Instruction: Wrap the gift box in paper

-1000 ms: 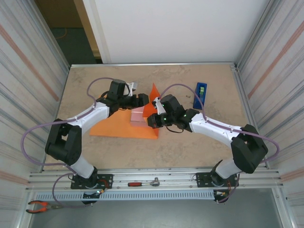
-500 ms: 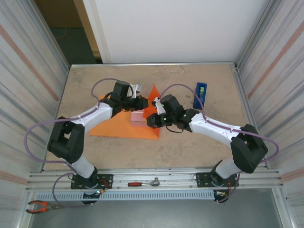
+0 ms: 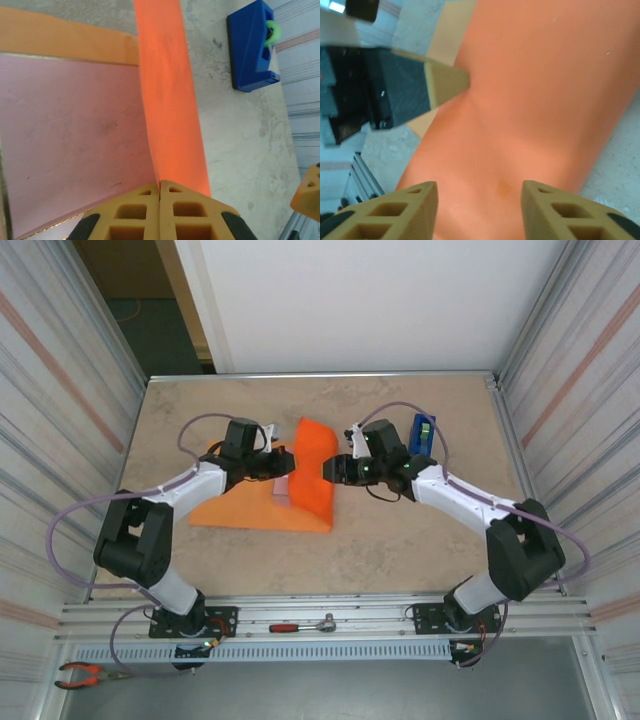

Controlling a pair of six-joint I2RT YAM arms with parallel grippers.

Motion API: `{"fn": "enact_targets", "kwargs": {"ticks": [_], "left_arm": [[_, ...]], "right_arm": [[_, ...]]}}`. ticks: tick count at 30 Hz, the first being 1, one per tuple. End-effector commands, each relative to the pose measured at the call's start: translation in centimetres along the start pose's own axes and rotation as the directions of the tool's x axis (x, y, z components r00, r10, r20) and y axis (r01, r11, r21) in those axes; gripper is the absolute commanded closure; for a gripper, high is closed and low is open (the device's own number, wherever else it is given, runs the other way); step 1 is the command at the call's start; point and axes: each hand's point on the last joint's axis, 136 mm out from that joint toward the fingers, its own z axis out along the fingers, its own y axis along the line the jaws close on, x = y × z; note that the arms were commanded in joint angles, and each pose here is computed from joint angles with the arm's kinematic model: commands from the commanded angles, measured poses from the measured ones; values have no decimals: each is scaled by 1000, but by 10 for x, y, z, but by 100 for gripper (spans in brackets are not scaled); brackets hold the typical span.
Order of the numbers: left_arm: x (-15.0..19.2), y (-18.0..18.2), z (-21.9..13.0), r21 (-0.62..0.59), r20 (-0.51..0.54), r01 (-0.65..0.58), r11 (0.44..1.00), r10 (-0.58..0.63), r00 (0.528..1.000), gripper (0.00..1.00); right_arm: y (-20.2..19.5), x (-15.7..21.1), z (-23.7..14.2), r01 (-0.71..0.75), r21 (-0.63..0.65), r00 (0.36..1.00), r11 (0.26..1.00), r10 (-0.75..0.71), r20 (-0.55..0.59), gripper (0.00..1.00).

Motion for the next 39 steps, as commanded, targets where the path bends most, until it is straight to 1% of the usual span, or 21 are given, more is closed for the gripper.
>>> {"fn": "enact_targets", "kwargs": {"ticks": [1,2,5,10,13,14,15,16,17,19,21,22,24,30,35,39], "left_arm": [[-5,5,-8,-46,47,-30,998,32,998,100],[-4,8,-8,-56,48,-30,998,32,998,100],[-4,12,-7,-74,48,-27,997,31,998,100],[-6,12,-9,-74,52,-28,997,32,998,100],[-11,10,-15,-76,61,-27,997,31,998,100],[-14,11,-19,-80,68,-26,996,32,997,96],[-18,13,-23,-88,82,-21,996,29,996,89],[-22,15,-28,-97,95,-15,995,24,995,75],[-26,17,-31,-104,103,-8,995,19,995,64],[-31,23,-35,-126,103,2,992,11,995,46],[-34,27,-34,-149,85,6,989,7,996,35],[-34,29,-32,-158,73,3,987,8,997,32],[-35,31,-26,-163,51,3,987,5,999,27],[-32,38,-7,-159,-22,4,987,-8,1000,18],[-24,40,5,-172,-67,-25,985,13,998,15],[-11,45,13,-203,-104,-61,977,41,994,12]], "right_arm": [[10,-9,21,-2,-48,1000,999,1,-21,66],[10,-11,28,-9,-52,1000,999,7,-28,70],[8,-11,47,-19,-54,999,998,16,-52,78],[-5,3,75,-40,-15,994,999,38,-100,85],[-20,15,87,-54,19,990,998,56,-133,86],[-23,18,89,-57,27,988,998,61,-140,87],[-28,21,90,-62,36,987,997,66,-145,87],[-30,24,91,-63,40,986,997,68,-151,88],[-33,26,91,-65,46,985,997,72,-154,88],[-35,29,91,-67,48,985,997,74,-159,90],[-36,32,91,-65,50,984,997,73,-165,90],[-37,34,91,-64,51,983,997,72,-169,90],[-38,36,91,-63,53,983,997,71,-172,90],[-38,41,90,-51,44,982,998,58,-181,90],[-37,43,91,-41,37,981,998,47,-190,90],[-36,44,91,-38,33,980,999,44,-192,91]]}}
